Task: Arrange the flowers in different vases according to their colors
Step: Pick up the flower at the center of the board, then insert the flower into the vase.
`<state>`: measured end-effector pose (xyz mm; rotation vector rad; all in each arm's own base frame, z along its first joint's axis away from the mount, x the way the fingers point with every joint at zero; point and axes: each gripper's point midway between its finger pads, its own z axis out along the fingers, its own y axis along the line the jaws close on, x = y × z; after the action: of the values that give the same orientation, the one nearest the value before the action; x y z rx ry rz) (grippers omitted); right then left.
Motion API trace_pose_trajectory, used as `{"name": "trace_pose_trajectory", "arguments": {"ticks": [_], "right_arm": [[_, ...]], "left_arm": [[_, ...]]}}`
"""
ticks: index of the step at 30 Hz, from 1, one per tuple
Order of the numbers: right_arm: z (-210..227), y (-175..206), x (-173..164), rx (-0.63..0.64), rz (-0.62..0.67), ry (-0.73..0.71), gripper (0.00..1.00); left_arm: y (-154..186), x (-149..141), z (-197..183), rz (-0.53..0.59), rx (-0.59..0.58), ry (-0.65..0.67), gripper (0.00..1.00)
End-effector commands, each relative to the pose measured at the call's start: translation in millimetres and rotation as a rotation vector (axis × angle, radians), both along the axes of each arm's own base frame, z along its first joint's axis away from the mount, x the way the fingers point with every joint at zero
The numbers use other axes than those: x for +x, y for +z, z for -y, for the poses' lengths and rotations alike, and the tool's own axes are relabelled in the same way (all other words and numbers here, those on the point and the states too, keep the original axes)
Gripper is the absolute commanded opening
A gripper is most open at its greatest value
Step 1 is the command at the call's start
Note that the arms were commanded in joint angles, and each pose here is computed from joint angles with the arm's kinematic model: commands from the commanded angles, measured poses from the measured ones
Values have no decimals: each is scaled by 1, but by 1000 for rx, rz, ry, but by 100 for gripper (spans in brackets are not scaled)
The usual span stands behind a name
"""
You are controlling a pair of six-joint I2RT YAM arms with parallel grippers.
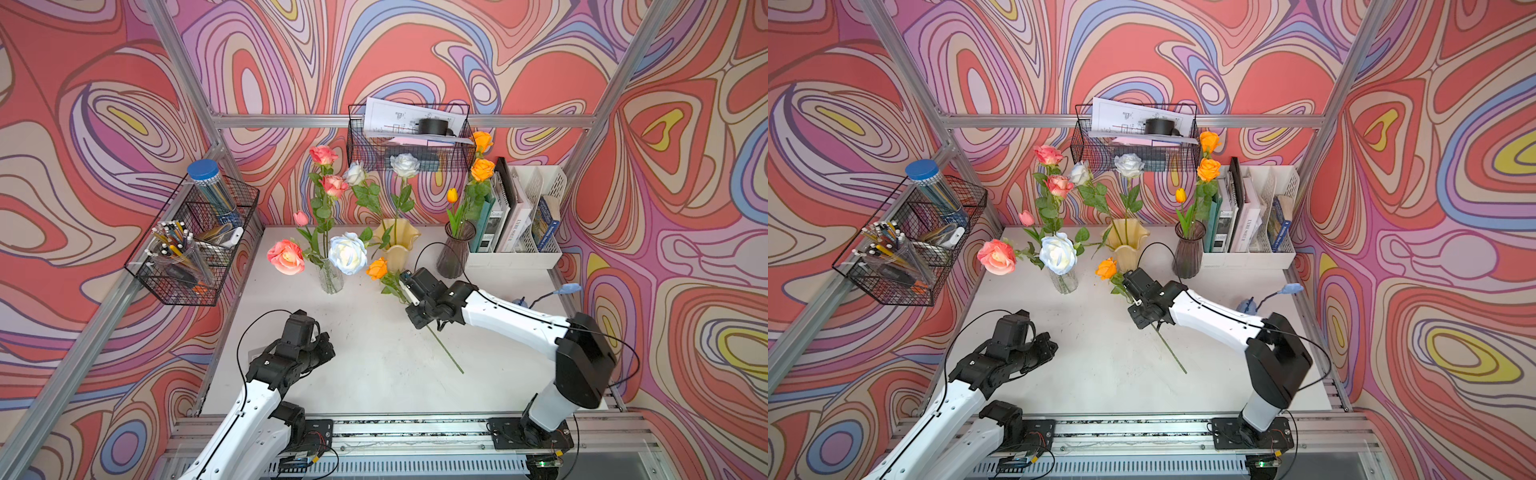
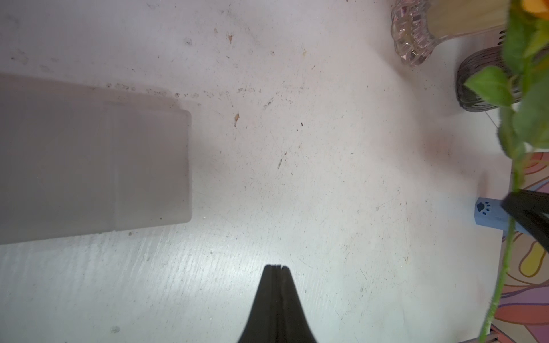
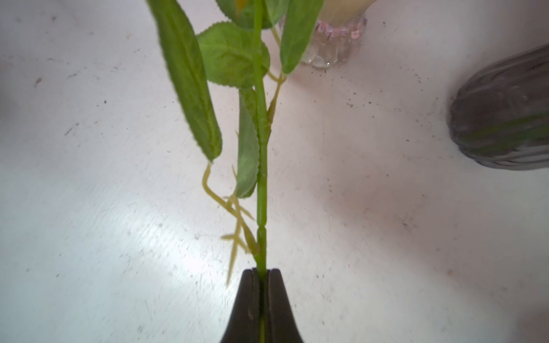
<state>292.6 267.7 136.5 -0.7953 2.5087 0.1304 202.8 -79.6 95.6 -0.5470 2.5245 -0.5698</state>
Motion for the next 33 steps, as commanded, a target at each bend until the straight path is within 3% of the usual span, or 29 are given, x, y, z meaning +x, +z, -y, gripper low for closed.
{"name": "trace_pose_trajectory", "arguments": {"ticks": [1, 6, 10, 18, 23, 26, 33], "right_arm": [[44, -6, -39, -125, -104, -11, 0], [88, 32, -61, -135, -34, -72, 0], [111, 87, -49, -83, 117, -137, 0], [149, 258, 62, 305, 682, -427, 0], [170, 348, 91, 515, 1078, -619, 0], [181, 368, 105, 556, 1237, -687, 0], [177, 361, 174, 490, 1287, -681, 0]], "left_arm": [[-3, 0, 1, 3, -3, -12, 0], [-2, -1, 1, 6, -6, -16, 0], [-1, 1, 2, 10, -1, -22, 0], [-2, 3, 4, 10, -6, -36, 0], [0, 7, 9, 12, -15, -57, 0], [-1, 11, 12, 9, -24, -63, 0], [-4, 15, 14, -1, -21, -69, 0]]}}
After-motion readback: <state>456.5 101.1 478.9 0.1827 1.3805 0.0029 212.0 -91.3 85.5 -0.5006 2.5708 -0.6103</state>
